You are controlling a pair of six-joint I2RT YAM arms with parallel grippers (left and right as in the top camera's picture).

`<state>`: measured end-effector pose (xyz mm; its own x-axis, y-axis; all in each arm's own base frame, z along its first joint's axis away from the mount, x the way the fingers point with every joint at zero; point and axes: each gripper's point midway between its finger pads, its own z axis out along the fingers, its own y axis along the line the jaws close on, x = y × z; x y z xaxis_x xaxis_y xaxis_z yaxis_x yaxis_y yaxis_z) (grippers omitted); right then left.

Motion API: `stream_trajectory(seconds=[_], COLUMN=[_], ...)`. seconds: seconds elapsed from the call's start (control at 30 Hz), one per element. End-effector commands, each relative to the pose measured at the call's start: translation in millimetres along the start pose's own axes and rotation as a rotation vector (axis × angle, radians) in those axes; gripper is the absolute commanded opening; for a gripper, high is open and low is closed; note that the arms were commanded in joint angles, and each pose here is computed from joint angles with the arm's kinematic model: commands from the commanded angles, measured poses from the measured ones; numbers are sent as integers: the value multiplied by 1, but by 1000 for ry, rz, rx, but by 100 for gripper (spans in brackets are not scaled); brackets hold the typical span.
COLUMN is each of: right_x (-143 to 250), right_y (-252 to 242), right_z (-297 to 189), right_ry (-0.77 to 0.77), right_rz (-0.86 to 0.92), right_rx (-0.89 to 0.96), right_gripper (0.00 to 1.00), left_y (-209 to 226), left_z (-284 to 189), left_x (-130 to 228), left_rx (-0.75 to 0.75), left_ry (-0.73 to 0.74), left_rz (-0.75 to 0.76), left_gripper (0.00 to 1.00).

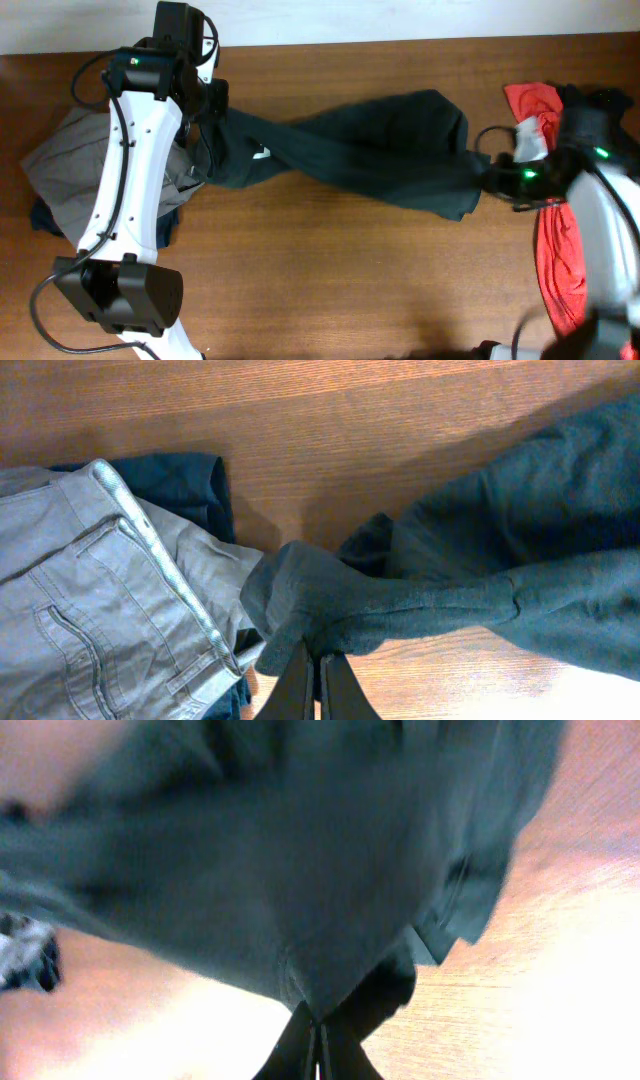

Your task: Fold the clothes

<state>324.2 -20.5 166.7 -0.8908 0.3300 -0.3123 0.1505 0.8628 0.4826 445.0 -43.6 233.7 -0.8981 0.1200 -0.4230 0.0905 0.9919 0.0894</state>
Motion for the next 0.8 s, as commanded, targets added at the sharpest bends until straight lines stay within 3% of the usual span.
stream_trajectory(seconds=[0.0, 0.3, 0.5, 0.77], right_x=[-10, -7, -16, -20], right_y=[12, 22, 58, 119], right_z=[-55, -127, -187, -300], right_ry=[-183, -418, -517, -707], right_rz=[-45, -19, -46, -91], right_rx=[42, 119, 116, 143], right_gripper=[4, 4, 4, 4], left_y=[1, 23, 35, 40], left_z=[-13, -95, -199, -328], left_x=[-3, -1, 14, 53], left_rx=[5, -79, -97, -127], left_ry=[-30, -194, -441, -811], left_rz=[19, 16, 3, 109], left_gripper=[0, 0, 0, 0])
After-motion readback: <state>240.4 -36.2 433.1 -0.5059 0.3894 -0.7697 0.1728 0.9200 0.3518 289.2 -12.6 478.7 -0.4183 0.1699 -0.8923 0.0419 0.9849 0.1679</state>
